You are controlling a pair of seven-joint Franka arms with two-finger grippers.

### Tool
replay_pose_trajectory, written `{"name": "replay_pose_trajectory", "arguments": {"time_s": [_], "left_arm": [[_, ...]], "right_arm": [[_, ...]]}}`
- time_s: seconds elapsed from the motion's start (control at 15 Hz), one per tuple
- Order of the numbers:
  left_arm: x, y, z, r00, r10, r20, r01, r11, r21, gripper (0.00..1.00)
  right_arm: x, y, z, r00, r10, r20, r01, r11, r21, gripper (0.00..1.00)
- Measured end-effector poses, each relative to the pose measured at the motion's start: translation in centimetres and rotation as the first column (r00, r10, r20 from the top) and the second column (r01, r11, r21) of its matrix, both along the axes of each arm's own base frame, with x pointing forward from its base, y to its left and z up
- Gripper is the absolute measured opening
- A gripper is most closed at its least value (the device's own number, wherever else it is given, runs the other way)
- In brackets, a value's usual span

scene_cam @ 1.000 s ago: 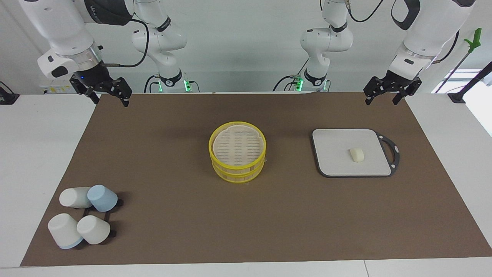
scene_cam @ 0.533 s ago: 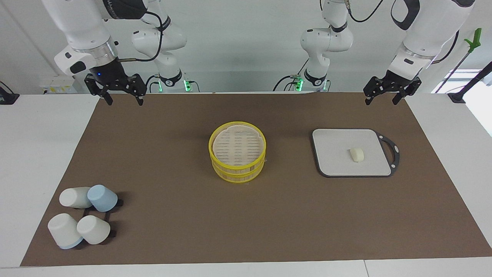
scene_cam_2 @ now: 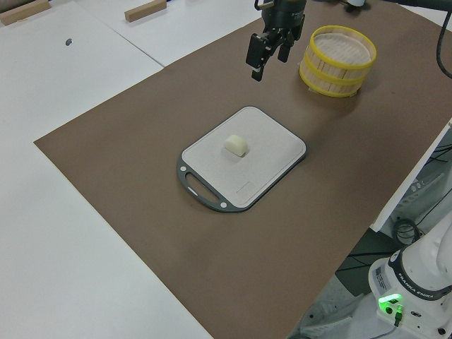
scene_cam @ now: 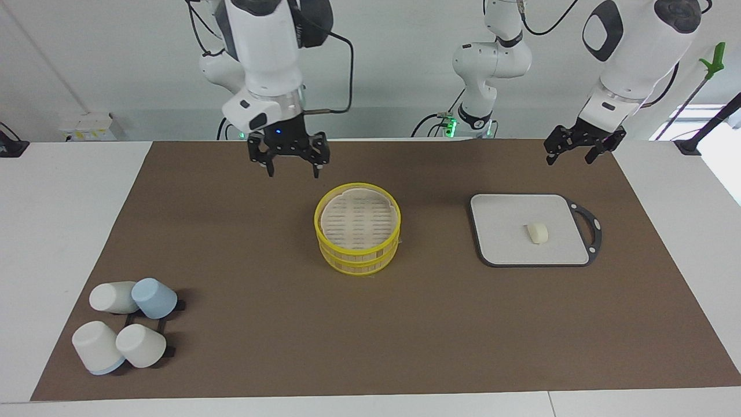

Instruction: Place bun in steamer

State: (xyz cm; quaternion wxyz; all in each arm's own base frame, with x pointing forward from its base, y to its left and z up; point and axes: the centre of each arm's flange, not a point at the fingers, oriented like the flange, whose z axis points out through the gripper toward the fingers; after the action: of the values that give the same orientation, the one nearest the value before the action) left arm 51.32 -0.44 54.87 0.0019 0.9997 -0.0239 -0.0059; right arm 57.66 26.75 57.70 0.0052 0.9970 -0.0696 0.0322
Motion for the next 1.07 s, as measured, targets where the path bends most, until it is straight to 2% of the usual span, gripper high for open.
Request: {"name": "replay_pose_trajectory", "arguments": {"time_s": [0.13, 0.27, 0.33, 0.53, 0.73, 0.87, 1.07], "left_arm": [[-0.3, 0.0, -3.7, 1.000, 0.000, 0.004, 0.000, 1.000, -0.001, 1.00], [-0.4, 0.0, -7.7, 1.000, 0.001, 0.011, -0.001, 1.000, 0.000, 1.00], [-0.2, 0.1, -9.7, 1.000, 0.003, 0.014, -0.003, 1.000, 0.001, 1.00], [0.8, 0.6, -15.3, 1.000, 0.014, 0.008, -0.014, 1.000, 0.008, 1.00], [2.0, 0.6, -19.0, 1.000, 0.015, 0.021, -0.016, 1.000, 0.014, 1.00], [2.0, 1.4, -20.9, 0.999, 0.029, 0.043, -0.030, 0.999, 0.016, 1.00], [1.4, 2.8, -22.4, 0.997, 0.055, 0.055, -0.056, 0.998, 0.016, 1.00]], "right_arm": [[1.5, 4.4, -2.4, 0.999, -0.031, 0.041, 0.031, 0.999, 0.013, 1.00], [1.6, 8.4, -4.1, 0.994, -0.051, 0.096, 0.047, 0.998, 0.047, 1.00], [1.3, 9.9, -4.8, 0.993, -0.050, 0.103, 0.045, 0.998, 0.054, 1.00], [-0.8, 14.5, -7.3, 0.995, -0.036, 0.089, 0.032, 0.998, 0.048, 1.00], [-2.4, 18.0, -12.0, 0.998, 0.004, 0.061, -0.004, 1.000, 0.002, 1.00], [-2.9, 18.5, -14.6, 0.999, 0.020, 0.039, -0.020, 1.000, -0.022, 1.00], [-3.3, 18.6, -15.8, 0.998, 0.042, 0.052, -0.042, 0.999, -0.011, 1.00]]}}
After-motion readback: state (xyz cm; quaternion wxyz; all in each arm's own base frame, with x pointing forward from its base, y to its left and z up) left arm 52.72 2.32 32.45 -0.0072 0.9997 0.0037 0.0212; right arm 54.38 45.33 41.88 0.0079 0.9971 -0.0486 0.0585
